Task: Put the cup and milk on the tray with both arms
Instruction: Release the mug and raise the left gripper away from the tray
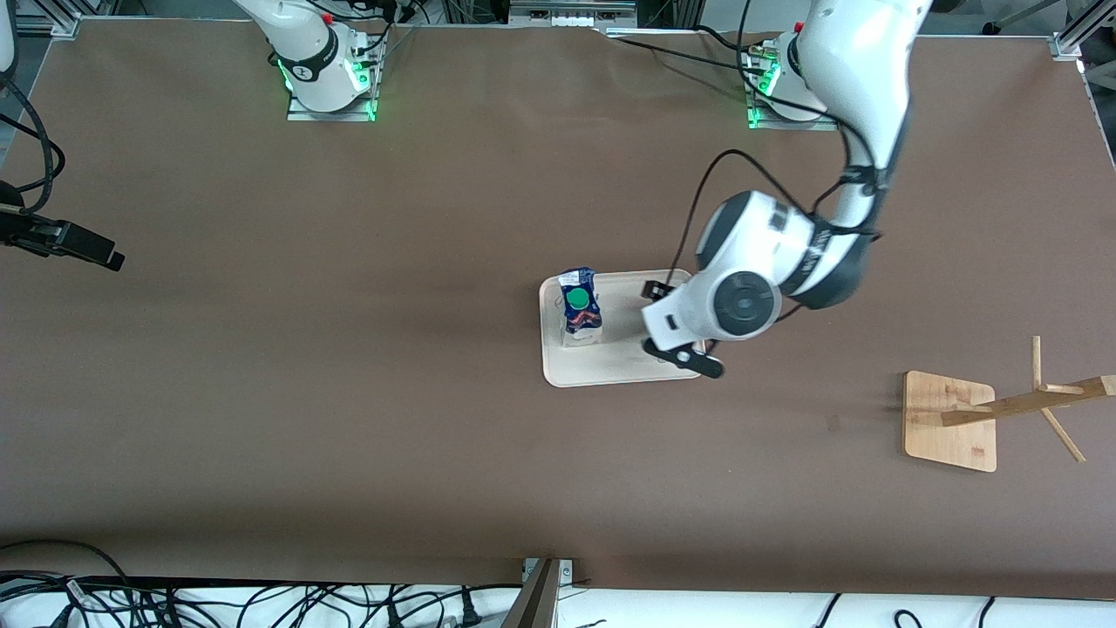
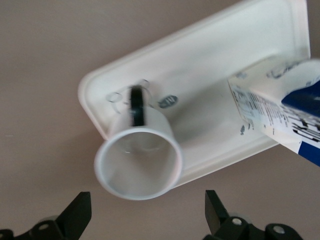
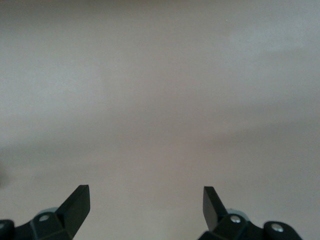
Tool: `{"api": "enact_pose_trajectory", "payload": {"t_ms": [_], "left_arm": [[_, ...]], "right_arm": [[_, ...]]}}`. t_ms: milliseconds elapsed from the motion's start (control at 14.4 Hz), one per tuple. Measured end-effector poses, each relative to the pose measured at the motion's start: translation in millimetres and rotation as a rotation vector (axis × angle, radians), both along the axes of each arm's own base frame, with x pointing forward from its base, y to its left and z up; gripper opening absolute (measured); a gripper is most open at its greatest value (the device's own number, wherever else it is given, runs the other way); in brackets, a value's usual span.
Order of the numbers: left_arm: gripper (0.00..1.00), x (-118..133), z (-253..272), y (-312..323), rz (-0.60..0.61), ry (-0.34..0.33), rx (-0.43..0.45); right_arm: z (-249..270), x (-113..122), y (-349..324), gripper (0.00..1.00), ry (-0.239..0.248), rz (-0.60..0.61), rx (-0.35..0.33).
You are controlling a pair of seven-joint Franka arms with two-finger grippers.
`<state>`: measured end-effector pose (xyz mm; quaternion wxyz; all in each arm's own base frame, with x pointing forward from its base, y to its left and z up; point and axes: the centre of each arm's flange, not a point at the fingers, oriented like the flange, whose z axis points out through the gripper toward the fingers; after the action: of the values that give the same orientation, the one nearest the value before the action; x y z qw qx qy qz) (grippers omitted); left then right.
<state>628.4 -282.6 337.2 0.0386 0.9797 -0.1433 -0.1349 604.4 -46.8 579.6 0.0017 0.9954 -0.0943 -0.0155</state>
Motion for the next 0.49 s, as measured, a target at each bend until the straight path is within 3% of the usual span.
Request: {"api": "enact_pose_trajectory", "payload": {"t_ms": [278,487], "left_arm": [[1.00,21,129,136,0.190,-0.137,-0.041],[1.00,-11,191,220,0.293,-0.166,-0.032]], "right_arm": [[-2,1,7,1.00,0.003,0.012,0.001],[-3,2,8,1.00,0.005,0.013,0.002]]}}
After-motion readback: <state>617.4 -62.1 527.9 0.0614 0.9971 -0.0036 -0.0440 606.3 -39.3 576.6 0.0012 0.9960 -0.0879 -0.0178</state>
